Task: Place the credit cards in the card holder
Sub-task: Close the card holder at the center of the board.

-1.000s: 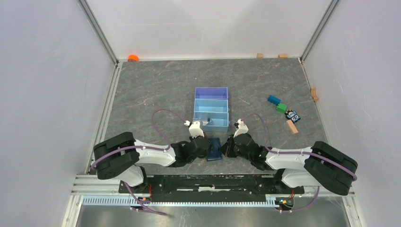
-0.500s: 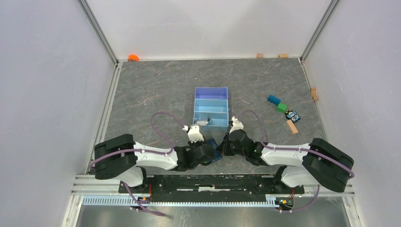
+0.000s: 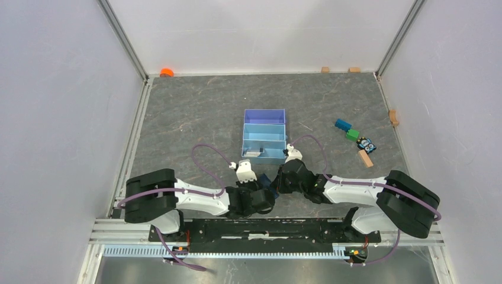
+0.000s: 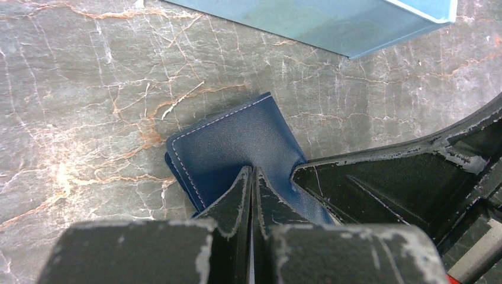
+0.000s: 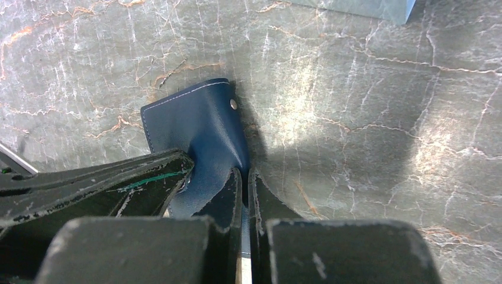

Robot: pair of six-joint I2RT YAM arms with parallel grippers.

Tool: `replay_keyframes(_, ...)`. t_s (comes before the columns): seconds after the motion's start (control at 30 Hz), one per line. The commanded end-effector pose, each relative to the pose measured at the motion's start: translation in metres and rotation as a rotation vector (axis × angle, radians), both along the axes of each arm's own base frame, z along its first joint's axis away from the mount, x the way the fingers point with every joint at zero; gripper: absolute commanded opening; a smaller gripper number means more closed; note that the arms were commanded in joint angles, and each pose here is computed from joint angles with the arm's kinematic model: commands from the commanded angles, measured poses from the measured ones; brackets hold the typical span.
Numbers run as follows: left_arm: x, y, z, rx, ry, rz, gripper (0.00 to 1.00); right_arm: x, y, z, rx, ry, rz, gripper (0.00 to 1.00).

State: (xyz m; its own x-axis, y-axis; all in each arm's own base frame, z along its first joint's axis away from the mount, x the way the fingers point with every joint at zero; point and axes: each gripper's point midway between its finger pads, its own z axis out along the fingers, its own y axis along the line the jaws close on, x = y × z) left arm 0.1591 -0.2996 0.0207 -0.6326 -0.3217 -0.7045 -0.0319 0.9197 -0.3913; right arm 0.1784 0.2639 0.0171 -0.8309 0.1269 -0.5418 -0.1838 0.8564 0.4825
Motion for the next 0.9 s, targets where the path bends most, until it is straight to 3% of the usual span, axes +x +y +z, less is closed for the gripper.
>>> replay_keyframes(0.0, -0.084, 0.079, -0.079, 0.427, 0.328, -0.13, 0.02, 0.006, -0.05, -0.033, -0.243, -0.006, -0.1, 0.0)
replay_keyframes(0.23, -0.085, 0.061, -0.085, 0.429, 0.227, -0.097, 0.02, 0.012, -0.048, -0.026, -0.241, -0.03, -0.104, 0.0)
replay_keyframes(0.57, -0.101, 0.066, -0.092, 0.395, 0.208, -0.074, 0.02, 0.01, -0.057, -0.028, -0.27, -0.03, -0.117, 0.0)
replay_keyframes(0.7, -0.094, 0.062, -0.066, 0.355, 0.164, -0.101, 0.03, 0.014, -0.054, -0.021, -0.273, -0.048, -0.111, 0.0)
replay_keyframes(0.87, -0.066, 0.053, 0.002, 0.255, 0.114, -0.174, 0.25, 0.028, -0.046, 0.007, -0.287, -0.112, -0.083, 0.07)
